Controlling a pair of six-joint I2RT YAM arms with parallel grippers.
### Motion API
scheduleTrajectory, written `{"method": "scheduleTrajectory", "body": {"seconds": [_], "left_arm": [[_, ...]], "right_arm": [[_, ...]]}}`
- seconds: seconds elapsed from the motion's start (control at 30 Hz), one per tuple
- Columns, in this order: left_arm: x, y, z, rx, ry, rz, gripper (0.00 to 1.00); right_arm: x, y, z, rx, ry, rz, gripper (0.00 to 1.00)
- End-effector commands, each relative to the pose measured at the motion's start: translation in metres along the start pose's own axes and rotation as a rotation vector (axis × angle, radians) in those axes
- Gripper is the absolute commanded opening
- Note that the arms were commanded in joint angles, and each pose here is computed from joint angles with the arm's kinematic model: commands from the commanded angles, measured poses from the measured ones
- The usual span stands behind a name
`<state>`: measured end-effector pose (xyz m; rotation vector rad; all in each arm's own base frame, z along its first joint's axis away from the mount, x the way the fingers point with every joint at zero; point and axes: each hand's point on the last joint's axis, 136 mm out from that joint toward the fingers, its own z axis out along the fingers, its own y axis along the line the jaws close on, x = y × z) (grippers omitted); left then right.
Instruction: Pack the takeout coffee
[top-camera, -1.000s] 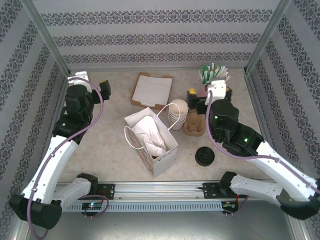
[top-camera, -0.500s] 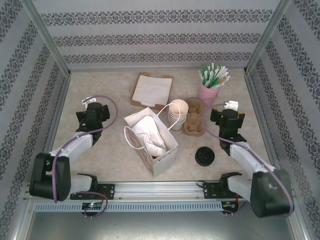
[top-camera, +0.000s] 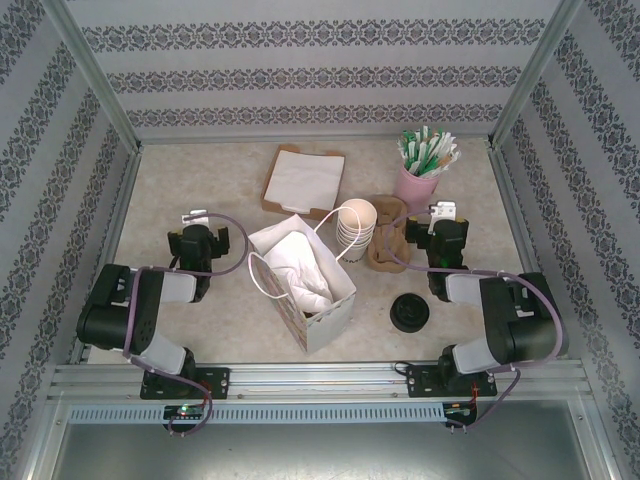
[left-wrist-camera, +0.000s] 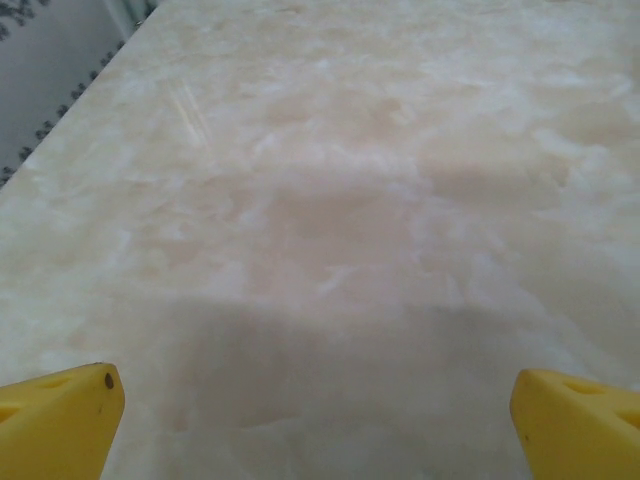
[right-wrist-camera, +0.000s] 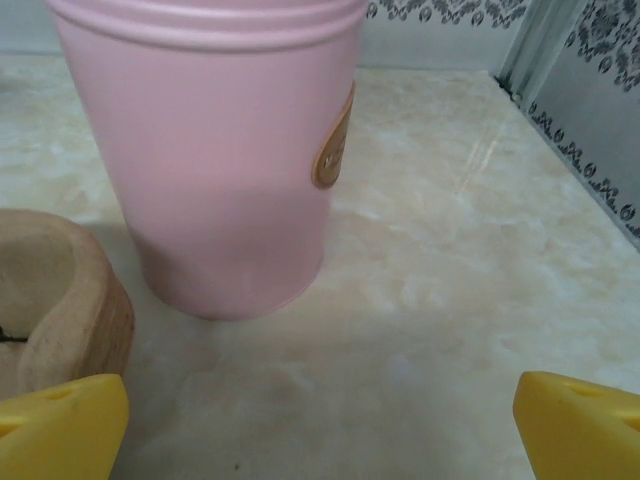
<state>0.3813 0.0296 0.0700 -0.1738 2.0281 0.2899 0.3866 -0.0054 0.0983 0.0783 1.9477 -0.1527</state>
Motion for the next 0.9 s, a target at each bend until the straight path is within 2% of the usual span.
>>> {"method": "scheduleTrajectory", "body": {"seconds": [0.0,0.03,0.07,0.13,0.17,0.23,0.4,0.5,0.7,0.87], "left_arm": [[-0.023,-0.008,0.001,0.114,-0.111,-0.034,1.00],[-0.027,-0.008,0.002,0.122,-0.168,-0.038,1.00],[-0.025,-0.007,-0.002,0.122,-0.173,-0.046,1.00],[-0.022,0.000,-0.002,0.093,-0.148,-0.068,1.00],[-0.025,0.001,0.001,0.085,-0.162,-0.066,1.00],[-0.022,0.001,0.003,0.081,-0.120,-0.067,1.00],[-0.024,0.001,0.002,0.079,-0.146,-0.064,1.00],[-0.024,-0.002,0.001,0.102,-0.152,-0.056,1.00],[-0.024,-0.024,-0.006,0.231,-0.168,-0.001,1.00],[-0.024,-0.021,-0.001,0.208,-0.148,-0.009,1.00]], "right_arm": [[-0.012,0.008,0.002,-0.083,-0.065,0.017,0.98],[-0.007,0.010,0.005,-0.100,-0.070,0.016,0.98],[-0.013,0.009,0.004,-0.095,-0.116,0.026,0.98],[-0.010,0.007,0.005,-0.080,-0.066,0.023,0.98],[-0.010,0.005,0.006,-0.084,-0.060,0.033,0.98],[-0.011,0.002,0.007,-0.079,-0.077,0.053,0.98],[-0.010,0.002,0.006,-0.081,-0.060,0.048,0.98],[-0.010,0.002,0.006,-0.082,-0.065,0.048,0.98],[-0.010,0.003,0.007,-0.084,-0.060,0.047,0.98],[-0.010,0.002,0.007,-0.082,-0.063,0.049,0.98]]}}
